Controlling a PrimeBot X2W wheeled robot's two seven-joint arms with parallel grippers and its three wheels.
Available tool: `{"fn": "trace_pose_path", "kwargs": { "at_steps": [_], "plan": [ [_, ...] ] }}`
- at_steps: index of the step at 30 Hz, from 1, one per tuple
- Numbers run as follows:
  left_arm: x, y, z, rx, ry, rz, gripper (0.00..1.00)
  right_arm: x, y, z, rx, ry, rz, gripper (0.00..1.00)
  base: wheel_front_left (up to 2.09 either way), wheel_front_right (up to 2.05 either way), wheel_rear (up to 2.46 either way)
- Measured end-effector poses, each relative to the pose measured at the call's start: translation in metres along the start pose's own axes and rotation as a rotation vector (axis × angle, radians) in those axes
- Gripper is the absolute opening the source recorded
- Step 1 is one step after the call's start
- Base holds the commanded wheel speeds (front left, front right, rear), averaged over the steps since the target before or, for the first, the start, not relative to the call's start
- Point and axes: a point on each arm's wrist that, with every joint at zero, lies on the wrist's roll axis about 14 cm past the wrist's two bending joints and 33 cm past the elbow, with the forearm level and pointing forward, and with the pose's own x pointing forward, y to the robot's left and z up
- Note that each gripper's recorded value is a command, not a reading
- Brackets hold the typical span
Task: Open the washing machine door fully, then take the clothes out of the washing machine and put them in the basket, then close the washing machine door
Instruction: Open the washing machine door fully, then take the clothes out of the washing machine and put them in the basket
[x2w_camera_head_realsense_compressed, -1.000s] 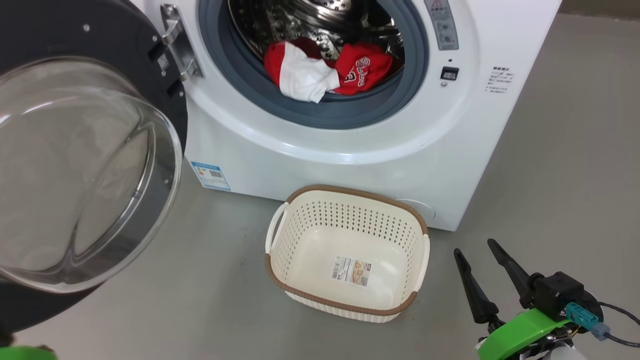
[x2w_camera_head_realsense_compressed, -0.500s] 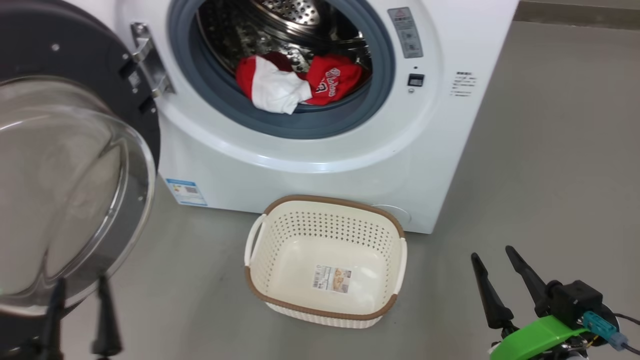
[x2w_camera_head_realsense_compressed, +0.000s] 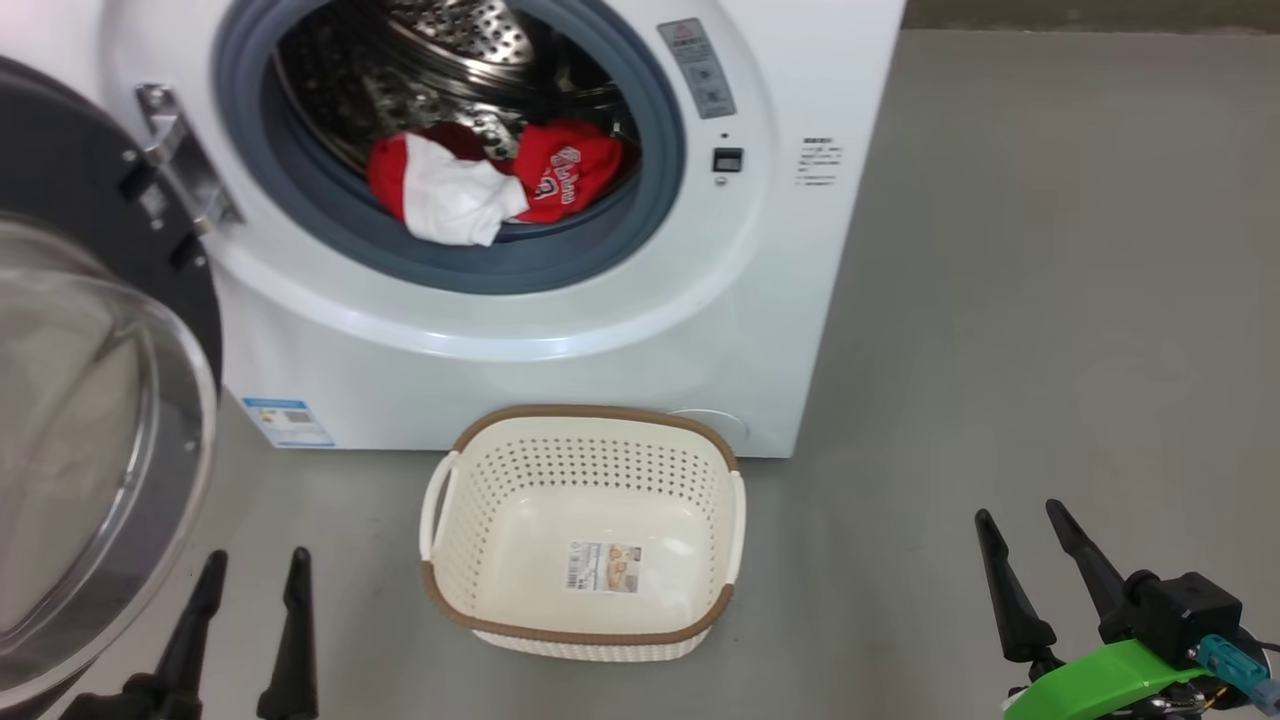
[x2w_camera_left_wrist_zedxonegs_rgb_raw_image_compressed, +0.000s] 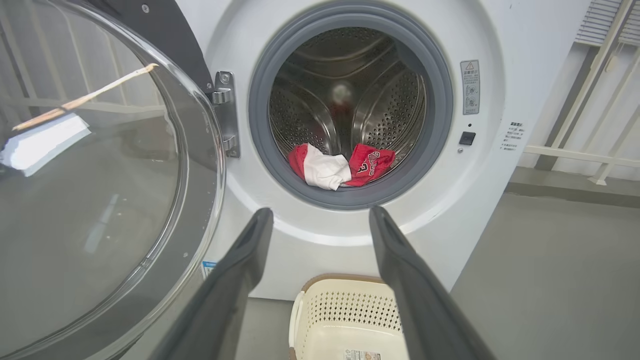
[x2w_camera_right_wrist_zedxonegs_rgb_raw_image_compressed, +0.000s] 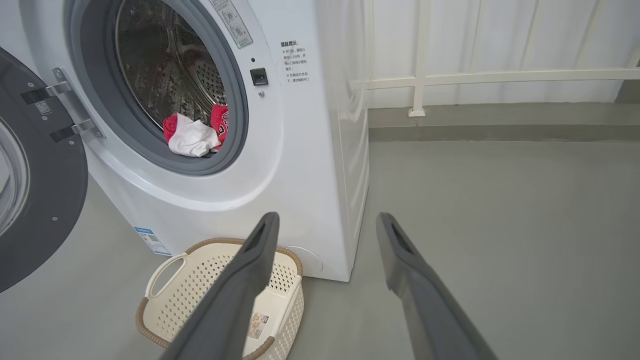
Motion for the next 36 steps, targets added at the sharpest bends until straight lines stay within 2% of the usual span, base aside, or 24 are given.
{"fn": "trace_pose_path", "kwargs": {
  "at_steps": [10, 36],
  "plan": [
    [0.008, -0.036, -0.006, -0.022, 0.016, -0.111, 1.0, -0.018, -0.027, 0.006, 0.002, -0.022, -0.088, 1.0, 0.0, 0.0, 0.0],
    [0.009, -0.036, -0.006, -0.032, 0.016, -0.12, 1.0, -0.02, -0.029, 0.0, 0.014, -0.007, -0.101, 1.0, 0.12, -0.12, 0.0]
  ]
}}
